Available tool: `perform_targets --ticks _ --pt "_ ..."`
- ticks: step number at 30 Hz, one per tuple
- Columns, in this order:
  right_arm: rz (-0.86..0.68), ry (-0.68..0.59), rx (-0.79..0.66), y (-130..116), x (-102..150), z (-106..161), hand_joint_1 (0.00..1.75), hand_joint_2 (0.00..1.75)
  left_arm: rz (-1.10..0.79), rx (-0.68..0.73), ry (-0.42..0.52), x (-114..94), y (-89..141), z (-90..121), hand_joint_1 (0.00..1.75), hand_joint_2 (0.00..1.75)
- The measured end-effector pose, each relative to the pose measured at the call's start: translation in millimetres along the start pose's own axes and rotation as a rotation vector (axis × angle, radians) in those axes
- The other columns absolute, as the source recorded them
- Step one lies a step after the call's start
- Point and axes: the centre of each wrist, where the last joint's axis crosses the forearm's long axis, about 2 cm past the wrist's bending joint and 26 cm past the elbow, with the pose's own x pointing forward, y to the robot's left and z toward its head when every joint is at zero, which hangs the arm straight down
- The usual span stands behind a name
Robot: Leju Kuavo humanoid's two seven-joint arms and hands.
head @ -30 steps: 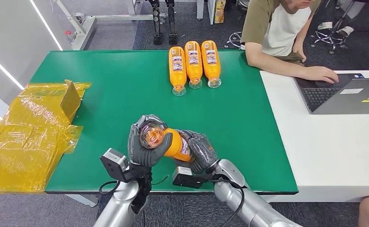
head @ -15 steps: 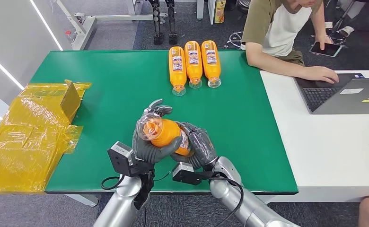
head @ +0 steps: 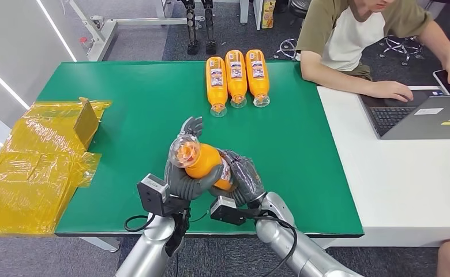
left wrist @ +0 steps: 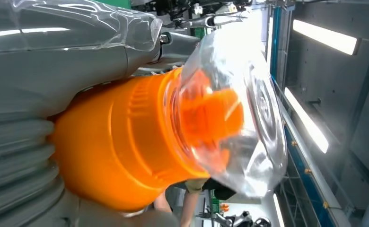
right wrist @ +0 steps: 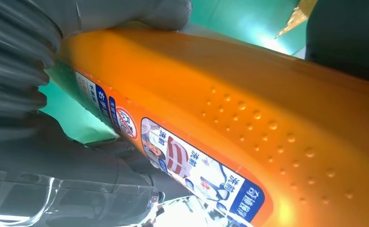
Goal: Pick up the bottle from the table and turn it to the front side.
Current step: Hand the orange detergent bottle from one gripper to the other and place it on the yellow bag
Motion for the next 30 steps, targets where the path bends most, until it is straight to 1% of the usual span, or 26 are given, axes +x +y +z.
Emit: perform_targets --ticks 10,22,23,24,25,27,28,29,30 --pt "0.054 0.021 0.009 2.1 2.8 7.3 1.75 1.75 0.016 0.013 -0.009 -0.1 0.1 0.2 1.75 1.75" --pt "0.259 0.026 -0.05 5.0 9.1 14.3 1.75 1.75 0.002 0.002 -0.012 1.1 0.6 -0.9 1.75 1.75" --pt "0.271 0.026 -0.055 4.6 9.5 14.3 1.71 1.75 -0.005 0.001 -0.011 1.9 1.0 -1.5 1.75 1.75" --pt "0.28 0.026 -0.058 4.3 9.9 14.2 1.62 1.75 -0.013 0.001 -0.01 2.8 1.6 -2.1 1.75 1.75" --pt "0.288 0.025 -0.061 3.7 10.1 13.9 1.43 1.75 -0.022 0.001 -0.008 3.7 2.3 -2.7 1.75 1.75" --pt "0.296 0.024 -0.067 2.8 10.6 13.4 0.58 1.75 -0.043 0.003 -0.006 5.8 3.9 -4.0 1.75 1.75" --pt "0.298 0.025 -0.071 2.6 11.0 13.3 0.24 1.75 -0.055 0.005 -0.006 7.2 4.7 -5.0 1.75 1.75" --pt "0.296 0.024 -0.074 3.0 11.8 13.1 0.0 1.75 -0.071 0.011 -0.007 8.7 5.7 -6.0 1.75 1.75" --pt "0.292 0.022 -0.079 4.1 13.3 13.2 0.0 1.75 -0.093 0.02 -0.007 10.3 6.9 -7.2 1.75 1.75"
